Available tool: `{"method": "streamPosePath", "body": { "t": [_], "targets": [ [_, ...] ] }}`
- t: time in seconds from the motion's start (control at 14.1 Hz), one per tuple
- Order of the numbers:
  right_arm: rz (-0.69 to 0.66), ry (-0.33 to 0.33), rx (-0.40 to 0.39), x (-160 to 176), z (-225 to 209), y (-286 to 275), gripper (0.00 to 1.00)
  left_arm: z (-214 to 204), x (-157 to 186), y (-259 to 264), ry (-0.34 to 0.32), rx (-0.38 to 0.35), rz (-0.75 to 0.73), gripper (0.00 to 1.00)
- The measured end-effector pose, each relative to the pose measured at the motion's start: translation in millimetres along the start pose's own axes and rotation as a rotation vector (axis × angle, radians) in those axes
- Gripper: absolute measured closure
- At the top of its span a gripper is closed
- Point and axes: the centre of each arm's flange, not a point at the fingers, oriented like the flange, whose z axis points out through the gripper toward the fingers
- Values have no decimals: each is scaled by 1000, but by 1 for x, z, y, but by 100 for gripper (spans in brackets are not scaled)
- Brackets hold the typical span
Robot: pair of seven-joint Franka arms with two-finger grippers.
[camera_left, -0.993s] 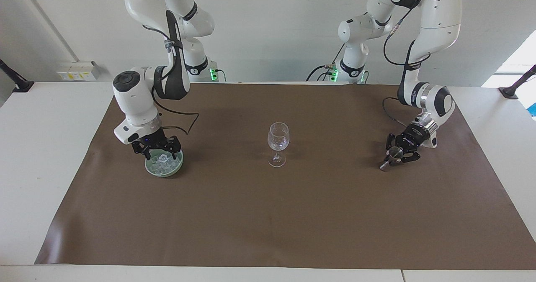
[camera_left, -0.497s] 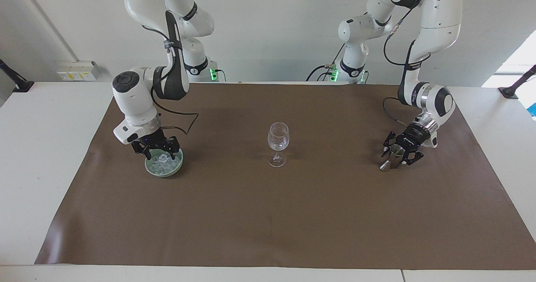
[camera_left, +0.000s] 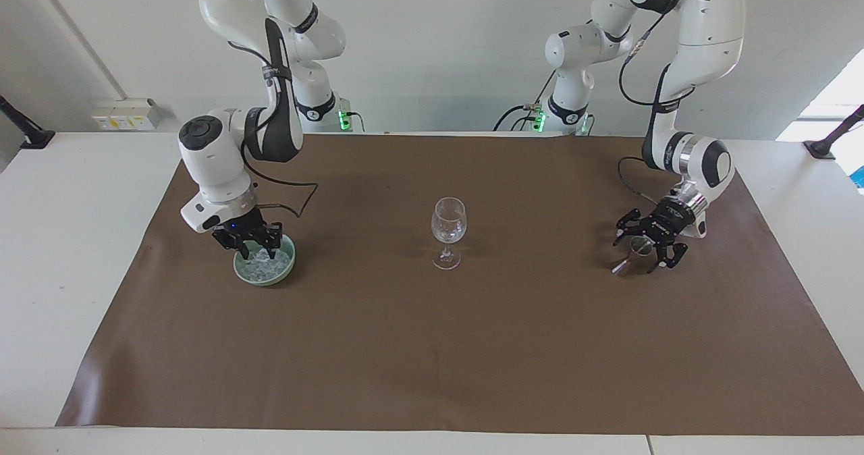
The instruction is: Pour wine and add ice with both arms
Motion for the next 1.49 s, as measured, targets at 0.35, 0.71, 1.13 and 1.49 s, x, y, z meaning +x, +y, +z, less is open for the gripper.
{"method": "streamPosePath", "body": {
  "t": [0.35,0.71,1.13,1.49],
  "targets": [
    [0,-2,0,-1,1,0,66,-13,-14,-1,31,42,51,0],
    [-1,-4,0,0,-1,0,78,-21,-40,-7,73,118,118,0],
    [20,4,11,19,-54,-4,78,-36,-81,-5,177,162,197,0],
    [88,40,29,24,-115,-26,78,-43,-95,-6,250,218,275,0]
  ]
}}
